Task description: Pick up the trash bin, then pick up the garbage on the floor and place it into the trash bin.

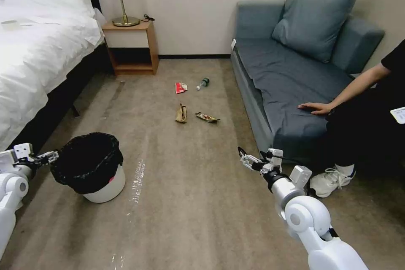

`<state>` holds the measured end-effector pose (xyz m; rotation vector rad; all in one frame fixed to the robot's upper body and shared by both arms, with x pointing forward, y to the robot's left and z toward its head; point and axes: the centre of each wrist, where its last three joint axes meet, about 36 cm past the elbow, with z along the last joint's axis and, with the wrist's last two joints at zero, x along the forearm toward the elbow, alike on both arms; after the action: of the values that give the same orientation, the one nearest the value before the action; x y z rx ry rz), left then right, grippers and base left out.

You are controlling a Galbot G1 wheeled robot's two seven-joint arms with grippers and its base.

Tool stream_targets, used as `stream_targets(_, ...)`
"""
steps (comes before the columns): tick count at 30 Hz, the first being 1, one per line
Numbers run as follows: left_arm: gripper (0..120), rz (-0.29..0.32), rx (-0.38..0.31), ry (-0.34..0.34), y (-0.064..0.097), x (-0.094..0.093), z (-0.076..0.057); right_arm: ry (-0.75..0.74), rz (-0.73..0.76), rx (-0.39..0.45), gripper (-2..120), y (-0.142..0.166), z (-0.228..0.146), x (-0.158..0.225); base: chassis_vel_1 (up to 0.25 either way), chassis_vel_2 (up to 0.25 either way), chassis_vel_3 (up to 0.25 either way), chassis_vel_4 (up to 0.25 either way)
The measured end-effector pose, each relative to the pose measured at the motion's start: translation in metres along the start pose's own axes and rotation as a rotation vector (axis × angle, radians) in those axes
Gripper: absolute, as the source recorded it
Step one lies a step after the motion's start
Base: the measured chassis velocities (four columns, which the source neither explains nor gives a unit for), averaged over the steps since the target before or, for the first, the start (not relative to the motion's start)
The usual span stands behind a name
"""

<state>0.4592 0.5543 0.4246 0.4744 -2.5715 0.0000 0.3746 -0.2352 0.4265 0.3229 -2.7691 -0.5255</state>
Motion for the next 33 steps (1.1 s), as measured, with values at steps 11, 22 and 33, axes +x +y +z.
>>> stream_targets(11,97,0.025,-0.014,0.078,-0.026,-0.041,-0.003,-0.010,0.013,-0.008,100,-0.003,0.004,0.000,0.000,0.000,0.000,0.000)
stream_targets(22,97,0.026,-0.061,0.126,-0.044,-0.067,0.005,-0.012,0.038,-0.015,100,-0.012,0.007,-0.011,0.000,0.000,0.000,0.000)
stream_targets(33,60,0.058,-0.089,0.105,-0.038,-0.074,0.005,-0.016,0.035,-0.032,100,-0.012,0.004,-0.029,0.000,0.000,0.000,0.000)
